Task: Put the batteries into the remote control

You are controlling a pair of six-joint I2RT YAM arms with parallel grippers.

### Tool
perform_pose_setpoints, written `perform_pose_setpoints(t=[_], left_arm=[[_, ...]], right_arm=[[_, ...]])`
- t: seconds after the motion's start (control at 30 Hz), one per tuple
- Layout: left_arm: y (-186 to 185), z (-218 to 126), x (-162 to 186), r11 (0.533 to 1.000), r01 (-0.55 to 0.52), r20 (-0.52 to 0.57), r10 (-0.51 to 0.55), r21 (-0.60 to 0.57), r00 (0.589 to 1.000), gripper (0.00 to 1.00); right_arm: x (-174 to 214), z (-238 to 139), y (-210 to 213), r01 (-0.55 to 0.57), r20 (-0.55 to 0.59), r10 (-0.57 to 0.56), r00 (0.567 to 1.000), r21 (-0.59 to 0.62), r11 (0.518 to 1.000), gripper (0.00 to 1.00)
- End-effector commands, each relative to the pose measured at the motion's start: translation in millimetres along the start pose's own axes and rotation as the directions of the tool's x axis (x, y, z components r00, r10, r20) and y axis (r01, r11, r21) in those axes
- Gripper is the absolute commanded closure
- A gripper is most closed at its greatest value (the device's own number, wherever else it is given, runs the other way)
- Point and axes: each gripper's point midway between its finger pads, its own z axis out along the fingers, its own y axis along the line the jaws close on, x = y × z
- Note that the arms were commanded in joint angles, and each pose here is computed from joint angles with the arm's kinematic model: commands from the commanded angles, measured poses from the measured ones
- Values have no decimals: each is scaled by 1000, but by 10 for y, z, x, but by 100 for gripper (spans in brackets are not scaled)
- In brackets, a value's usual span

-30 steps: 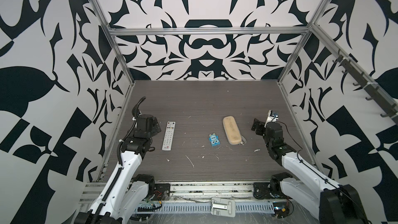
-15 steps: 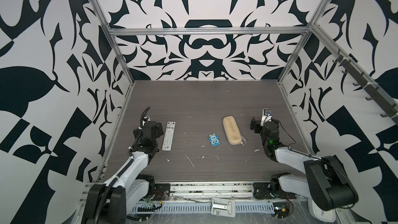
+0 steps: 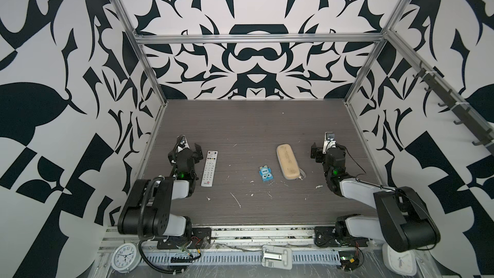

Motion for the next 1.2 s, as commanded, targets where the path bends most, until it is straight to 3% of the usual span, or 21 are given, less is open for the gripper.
perform_pose_setpoints(t=[0.0, 0.17, 0.43, 1.17], left_arm=[[-24, -10, -169, 999, 22, 147, -27, 31, 989, 1], [-31, 71, -131, 999, 26, 83, -28, 28, 996, 1], [76, 264, -88, 997, 74, -12, -74, 11, 997, 1], [96, 260, -94, 996, 86, -8, -86, 13, 996, 1]], right_arm=[[-104, 85, -45, -44, 28, 43, 999, 24, 999, 0], [89, 251, -115, -125, 21, 125, 992, 22, 992, 0], [144, 323, -83, -104, -9, 104, 995, 11, 995, 0], [140, 292, -68, -100, 3, 100, 995, 10, 995, 0]])
